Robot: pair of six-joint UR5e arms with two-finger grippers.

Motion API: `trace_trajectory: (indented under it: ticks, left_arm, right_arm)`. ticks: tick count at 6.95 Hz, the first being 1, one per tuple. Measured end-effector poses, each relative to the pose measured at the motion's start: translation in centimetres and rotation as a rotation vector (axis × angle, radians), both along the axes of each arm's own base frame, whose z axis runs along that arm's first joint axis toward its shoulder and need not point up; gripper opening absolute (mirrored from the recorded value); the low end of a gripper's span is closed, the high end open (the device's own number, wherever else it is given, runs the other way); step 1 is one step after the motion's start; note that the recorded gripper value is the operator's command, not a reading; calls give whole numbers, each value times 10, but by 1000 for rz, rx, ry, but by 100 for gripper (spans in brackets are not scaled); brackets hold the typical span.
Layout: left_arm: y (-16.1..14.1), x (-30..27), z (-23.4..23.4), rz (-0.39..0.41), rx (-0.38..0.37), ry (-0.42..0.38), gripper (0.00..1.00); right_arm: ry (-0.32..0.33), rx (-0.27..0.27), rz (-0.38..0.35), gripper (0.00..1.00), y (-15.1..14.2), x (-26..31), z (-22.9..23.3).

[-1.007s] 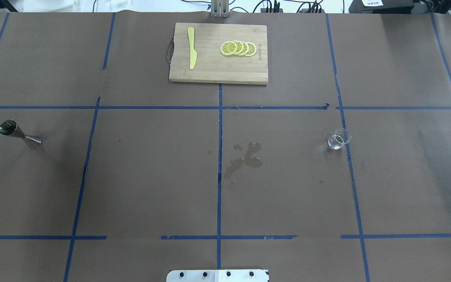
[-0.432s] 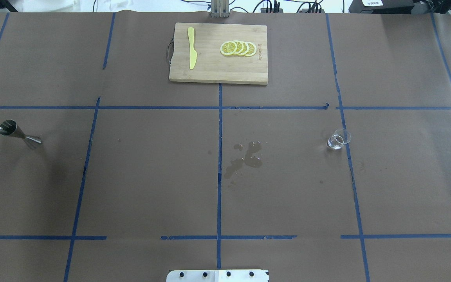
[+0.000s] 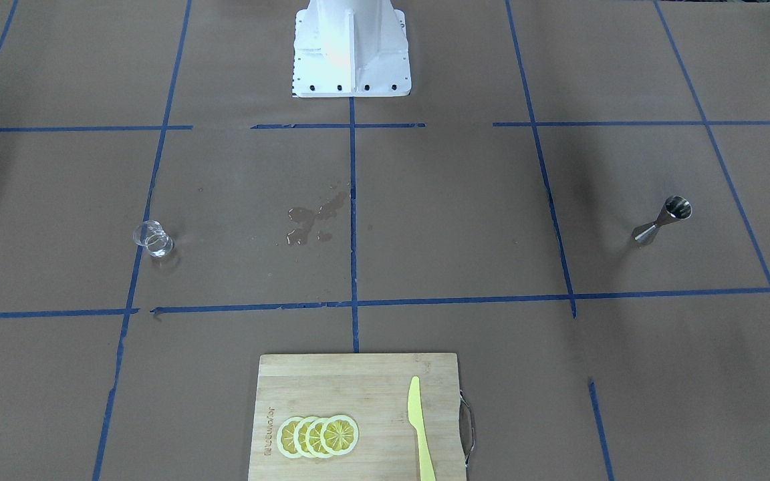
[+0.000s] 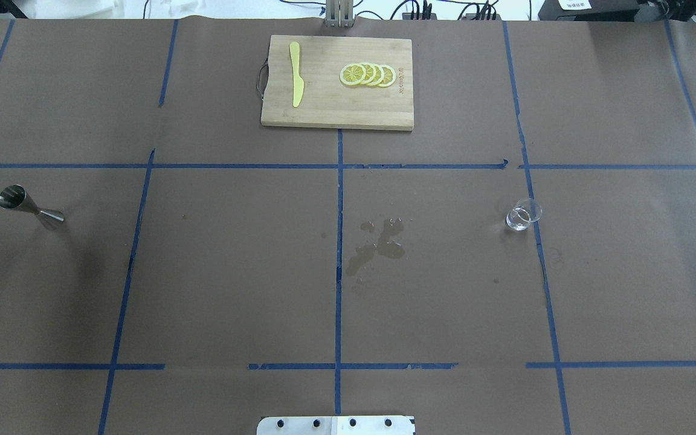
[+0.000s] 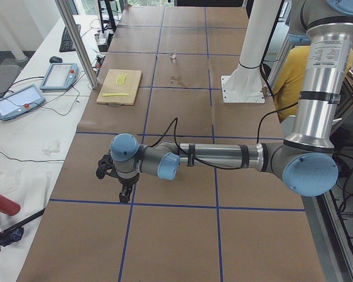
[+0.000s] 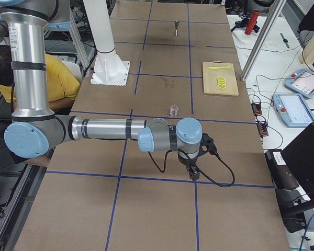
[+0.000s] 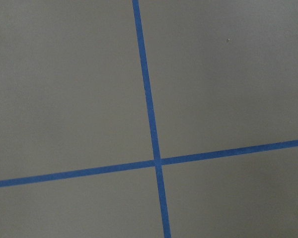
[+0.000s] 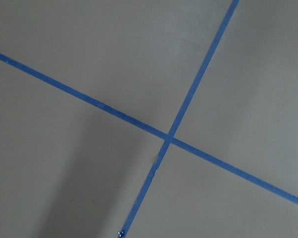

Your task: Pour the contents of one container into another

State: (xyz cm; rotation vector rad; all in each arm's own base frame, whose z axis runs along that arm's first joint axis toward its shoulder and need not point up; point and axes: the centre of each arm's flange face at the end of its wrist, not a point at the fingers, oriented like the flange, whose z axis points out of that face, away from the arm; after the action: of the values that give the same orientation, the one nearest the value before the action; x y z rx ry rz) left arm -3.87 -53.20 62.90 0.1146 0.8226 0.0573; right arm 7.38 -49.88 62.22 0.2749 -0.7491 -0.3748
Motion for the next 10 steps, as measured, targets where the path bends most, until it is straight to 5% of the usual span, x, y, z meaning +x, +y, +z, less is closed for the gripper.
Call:
trace_trajectory:
  ticks: [4,10]
  left_arm:
    - [79,-3,0,-7,-35,1,100]
    - [84,-1,-26,81,96,-29,100]
  right_arm:
    - [-23,-88,11,100,24,-7,-5]
    - [-12,-108,-17,100,30,-33,-26]
